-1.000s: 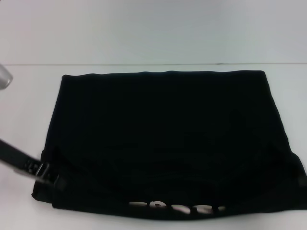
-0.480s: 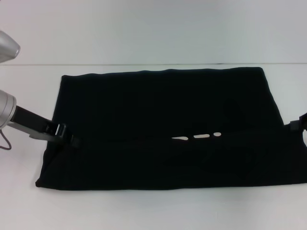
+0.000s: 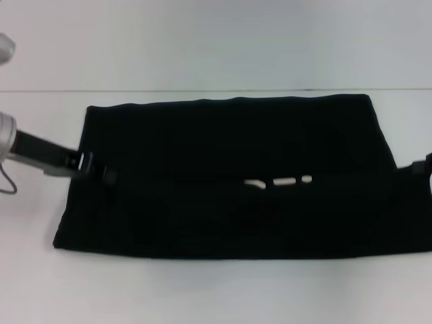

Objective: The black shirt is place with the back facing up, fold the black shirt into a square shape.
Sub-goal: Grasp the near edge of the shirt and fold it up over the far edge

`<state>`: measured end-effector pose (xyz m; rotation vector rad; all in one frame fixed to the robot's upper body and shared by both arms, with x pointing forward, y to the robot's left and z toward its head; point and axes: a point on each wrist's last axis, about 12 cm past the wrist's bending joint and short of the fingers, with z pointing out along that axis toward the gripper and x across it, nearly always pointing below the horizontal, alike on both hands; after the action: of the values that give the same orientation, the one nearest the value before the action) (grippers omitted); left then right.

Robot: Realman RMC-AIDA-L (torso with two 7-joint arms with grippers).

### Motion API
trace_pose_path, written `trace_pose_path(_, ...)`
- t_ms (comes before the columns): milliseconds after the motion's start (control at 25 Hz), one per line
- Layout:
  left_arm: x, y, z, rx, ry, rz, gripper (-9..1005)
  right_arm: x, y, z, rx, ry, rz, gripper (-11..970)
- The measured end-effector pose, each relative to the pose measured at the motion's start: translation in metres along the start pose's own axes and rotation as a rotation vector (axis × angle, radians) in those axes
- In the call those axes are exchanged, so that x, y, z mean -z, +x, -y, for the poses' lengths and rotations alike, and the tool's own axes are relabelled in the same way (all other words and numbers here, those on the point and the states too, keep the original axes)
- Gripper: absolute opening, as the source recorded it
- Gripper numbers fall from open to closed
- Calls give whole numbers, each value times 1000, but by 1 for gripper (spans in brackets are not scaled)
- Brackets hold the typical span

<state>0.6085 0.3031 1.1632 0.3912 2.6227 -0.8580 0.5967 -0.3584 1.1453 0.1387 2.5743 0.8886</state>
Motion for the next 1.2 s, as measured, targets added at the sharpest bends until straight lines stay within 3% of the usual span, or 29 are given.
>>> trace_pose_path(120,6,-13,1,8,-36,56,8,7,-11,-1,9,2,77,104)
trace_pose_path(200,-1,-23,-1,27,-115,85,8,2,-21,-1,15,32,142,107)
trace_pose_path(240,-6,-26,-2,32,-149,97,8,-14,-27,-1,19,69,186,108)
trace_pose_path(280,-14,-29,-3,35,-188,111,8,-14,-27,-1,19,69,186,109)
trace_pose_path(320,-21,-31,-3,35,-213,121,8,-36,-29,-2,28,108,211,110)
trace_pose_path(560,-47,-38,-2,27,-274,192,7,-75,-27,-7,48,189,261,117)
trace_pose_path(960,-41,-62,6,26,-298,328,7,-68,-53,-23,38,165,416,128)
trace_pose_path(1200,-59,-68,5,2,-391,353,12,-86,-60,-30,55,228,491,135)
